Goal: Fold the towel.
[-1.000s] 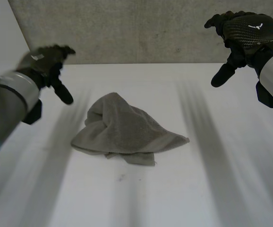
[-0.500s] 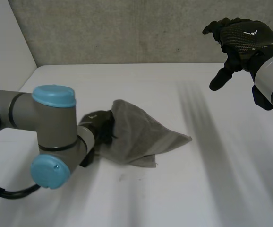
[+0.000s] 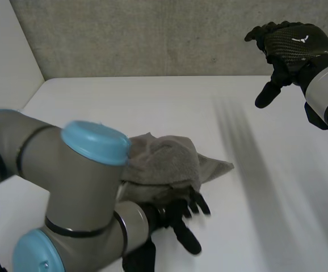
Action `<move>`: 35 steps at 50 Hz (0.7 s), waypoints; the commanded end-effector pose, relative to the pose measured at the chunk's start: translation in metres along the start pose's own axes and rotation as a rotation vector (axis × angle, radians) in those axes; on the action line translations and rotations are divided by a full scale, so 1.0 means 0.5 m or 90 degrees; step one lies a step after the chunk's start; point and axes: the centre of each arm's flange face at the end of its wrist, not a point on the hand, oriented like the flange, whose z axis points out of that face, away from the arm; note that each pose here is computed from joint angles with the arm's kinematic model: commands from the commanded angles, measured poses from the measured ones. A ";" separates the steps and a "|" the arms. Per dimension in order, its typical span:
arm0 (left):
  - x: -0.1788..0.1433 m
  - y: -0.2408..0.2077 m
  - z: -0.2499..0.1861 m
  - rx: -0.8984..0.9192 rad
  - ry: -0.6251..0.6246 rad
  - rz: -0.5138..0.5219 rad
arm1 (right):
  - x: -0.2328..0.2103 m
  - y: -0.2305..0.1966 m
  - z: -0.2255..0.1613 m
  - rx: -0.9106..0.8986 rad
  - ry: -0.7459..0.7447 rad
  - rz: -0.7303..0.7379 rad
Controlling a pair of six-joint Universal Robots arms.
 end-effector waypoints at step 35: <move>-0.203 -0.254 0.097 0.173 -0.186 0.278 | -0.170 0.341 0.135 -0.301 -0.216 0.387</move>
